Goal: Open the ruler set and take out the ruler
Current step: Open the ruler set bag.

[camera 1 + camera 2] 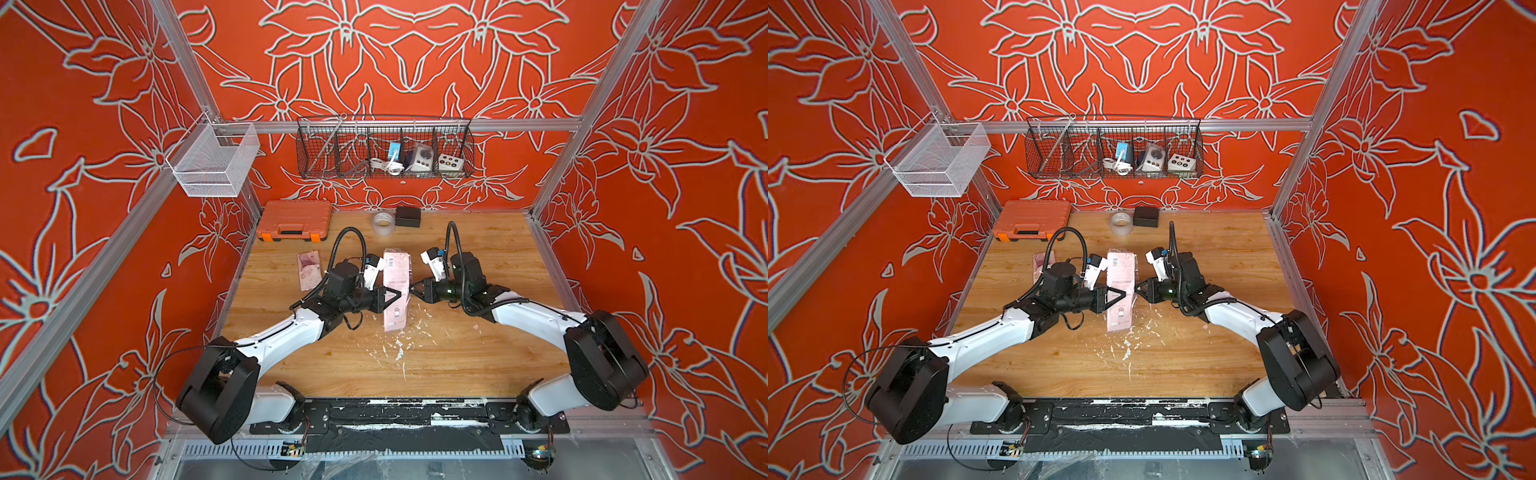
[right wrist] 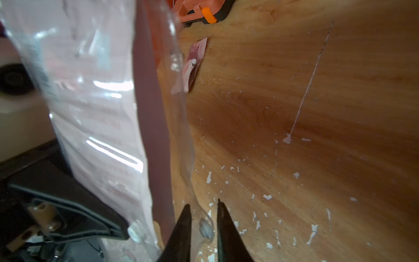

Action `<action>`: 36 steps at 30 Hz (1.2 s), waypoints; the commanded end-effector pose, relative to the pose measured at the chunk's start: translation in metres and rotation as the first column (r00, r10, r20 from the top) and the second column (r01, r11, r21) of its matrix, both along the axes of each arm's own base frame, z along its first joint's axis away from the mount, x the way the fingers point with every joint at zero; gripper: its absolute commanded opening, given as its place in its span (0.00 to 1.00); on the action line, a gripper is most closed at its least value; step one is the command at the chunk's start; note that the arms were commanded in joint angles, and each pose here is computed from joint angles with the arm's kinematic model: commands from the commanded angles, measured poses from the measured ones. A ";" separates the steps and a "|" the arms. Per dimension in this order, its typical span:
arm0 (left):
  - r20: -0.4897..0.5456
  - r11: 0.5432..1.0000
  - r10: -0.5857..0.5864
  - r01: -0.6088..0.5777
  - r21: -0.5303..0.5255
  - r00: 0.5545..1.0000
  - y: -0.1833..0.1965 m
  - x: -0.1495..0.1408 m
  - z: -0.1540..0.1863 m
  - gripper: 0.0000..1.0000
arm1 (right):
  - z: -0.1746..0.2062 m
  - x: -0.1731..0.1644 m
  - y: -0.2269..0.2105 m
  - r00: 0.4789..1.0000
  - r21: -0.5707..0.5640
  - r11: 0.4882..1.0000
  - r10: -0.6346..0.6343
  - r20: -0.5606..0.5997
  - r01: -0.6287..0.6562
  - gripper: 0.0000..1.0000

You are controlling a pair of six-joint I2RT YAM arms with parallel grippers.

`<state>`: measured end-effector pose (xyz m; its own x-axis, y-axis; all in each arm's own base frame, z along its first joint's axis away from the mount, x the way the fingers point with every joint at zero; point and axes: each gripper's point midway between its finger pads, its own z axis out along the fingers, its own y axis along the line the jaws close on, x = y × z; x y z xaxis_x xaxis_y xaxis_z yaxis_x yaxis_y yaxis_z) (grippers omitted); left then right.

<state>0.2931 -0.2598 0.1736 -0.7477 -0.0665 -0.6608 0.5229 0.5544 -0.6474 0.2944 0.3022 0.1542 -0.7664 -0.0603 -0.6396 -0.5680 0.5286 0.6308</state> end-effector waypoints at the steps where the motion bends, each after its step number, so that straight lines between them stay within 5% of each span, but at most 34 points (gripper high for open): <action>1: 0.059 0.999 -0.013 0.015 -0.038 0.998 -0.002 0.001 0.018 0.00 | 0.014 0.000 0.006 1.000 0.045 0.999 0.017 0.023 -0.018 0.05; 11: 0.058 0.999 0.039 -0.038 -0.026 0.998 0.005 0.006 0.014 0.00 | 0.019 0.002 -0.012 0.998 -0.001 0.999 -0.052 0.037 0.052 0.00; 17: 0.023 0.994 0.112 -0.112 -0.007 0.993 0.015 0.016 0.005 0.34 | 0.018 -0.007 -0.016 0.997 0.015 0.998 -0.053 -0.054 0.054 0.00; 28: -0.118 0.930 0.360 -0.346 0.128 0.925 0.065 0.035 -0.043 0.41 | 0.003 -0.033 -0.030 0.980 -0.013 0.997 -0.075 -0.185 0.074 0.00; 30: -0.148 0.908 0.412 -0.393 0.143 0.899 0.078 0.037 -0.051 0.56 | 0.005 -0.033 -0.028 0.978 0.002 0.997 -0.070 -0.195 0.072 0.00; 32: -0.144 0.911 0.409 -0.393 0.126 0.901 0.079 0.037 -0.048 0.66 | 0.007 -0.032 -0.026 0.975 0.019 0.997 -0.072 -0.210 0.077 0.00; 36: -0.110 0.955 0.296 -0.292 0.049 0.949 0.057 0.031 -0.025 0.67 | 0.012 -0.029 -0.022 0.974 0.040 0.996 -0.064 -0.217 0.075 0.00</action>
<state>0.3278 -0.1884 0.1286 -0.7774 -0.3014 -0.5521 0.1754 0.7390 -0.6504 0.2651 0.2747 0.1553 -0.8815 0.0124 -0.4720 -0.3821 0.5686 0.7285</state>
